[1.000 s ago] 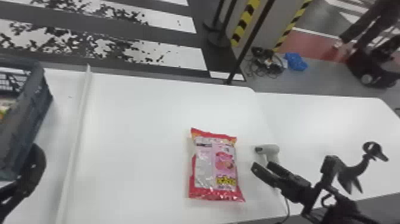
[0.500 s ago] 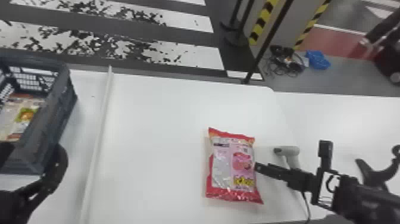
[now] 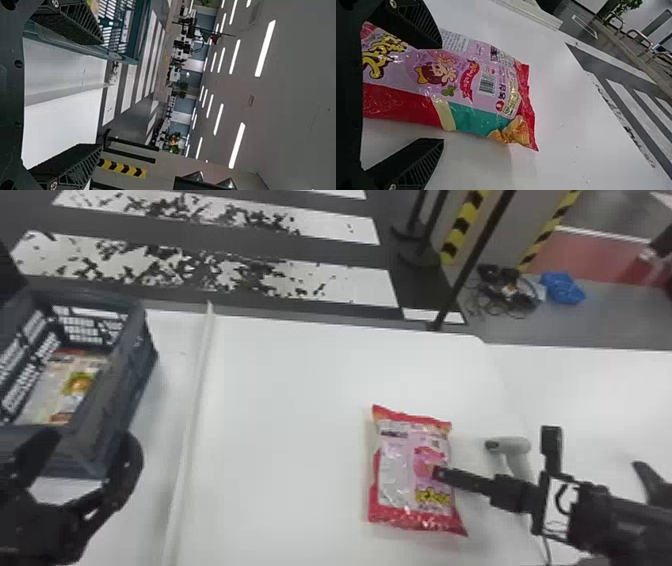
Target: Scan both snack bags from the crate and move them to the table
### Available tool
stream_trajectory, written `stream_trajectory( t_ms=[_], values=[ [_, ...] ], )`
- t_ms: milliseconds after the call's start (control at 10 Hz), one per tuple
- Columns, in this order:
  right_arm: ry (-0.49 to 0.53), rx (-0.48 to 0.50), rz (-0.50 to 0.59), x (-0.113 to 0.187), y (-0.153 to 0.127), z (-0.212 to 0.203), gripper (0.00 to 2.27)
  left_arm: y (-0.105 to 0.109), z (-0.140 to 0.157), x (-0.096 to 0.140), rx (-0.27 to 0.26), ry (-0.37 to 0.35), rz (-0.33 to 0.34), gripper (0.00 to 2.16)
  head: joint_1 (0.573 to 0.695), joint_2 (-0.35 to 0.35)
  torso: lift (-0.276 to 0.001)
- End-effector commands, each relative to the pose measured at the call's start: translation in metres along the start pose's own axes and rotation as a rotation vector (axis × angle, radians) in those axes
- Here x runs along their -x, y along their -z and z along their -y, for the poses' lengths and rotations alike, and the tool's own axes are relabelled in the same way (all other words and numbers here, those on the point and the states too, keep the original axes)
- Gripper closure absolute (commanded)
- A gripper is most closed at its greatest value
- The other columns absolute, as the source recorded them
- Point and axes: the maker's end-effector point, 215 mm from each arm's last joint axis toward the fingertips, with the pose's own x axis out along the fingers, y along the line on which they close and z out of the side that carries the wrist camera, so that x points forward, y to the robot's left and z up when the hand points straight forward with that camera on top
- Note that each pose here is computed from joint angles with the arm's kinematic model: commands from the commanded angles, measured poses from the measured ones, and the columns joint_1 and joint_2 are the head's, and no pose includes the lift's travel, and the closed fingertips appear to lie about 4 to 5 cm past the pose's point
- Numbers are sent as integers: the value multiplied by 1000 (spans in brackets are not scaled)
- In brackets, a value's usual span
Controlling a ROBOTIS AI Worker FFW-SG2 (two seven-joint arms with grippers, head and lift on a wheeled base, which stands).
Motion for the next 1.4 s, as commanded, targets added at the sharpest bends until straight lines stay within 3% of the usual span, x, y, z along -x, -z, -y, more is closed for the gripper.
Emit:
stream_trajectory(
  t_ms=[0, 100, 200, 600, 800, 1000, 1100, 1300],
  values=[
    [-26, 11, -41, -12, 7, -8, 211, 2, -1, -2, 1, 0, -3, 70, 695, -188, -87],
    [-25, 27, -81, -21, 15, -8, 1129, 3, -1, -2, 7, 1, -4, 70, 695, -171, -87],
    [-20, 30, -83, -24, 16, -7, 2250, 3, -2, -3, 5, 2, -3, 70, 695, -156, -87],
    [-98, -4, 12, -4, -11, -25, 2246, 5, -1, -6, 8, 10, -5, 70, 695, -152, -87],
    [-149, -43, 81, 21, -40, -45, 2246, 8, -1, -7, 10, 8, -9, 70, 695, -155, -87],
    [-136, -26, 76, 26, -46, -44, 2246, 7, -1, -8, 11, 7, -7, 70, 695, -168, -87],
    [-147, -63, 111, 30, -51, -39, 2246, 6, -1, -9, 10, 8, -4, 70, 695, -174, -87],
    [-146, -94, 231, 57, -94, -26, 2246, 9, -1, -11, 9, 9, -9, 70, 695, -185, -87]
  ],
)
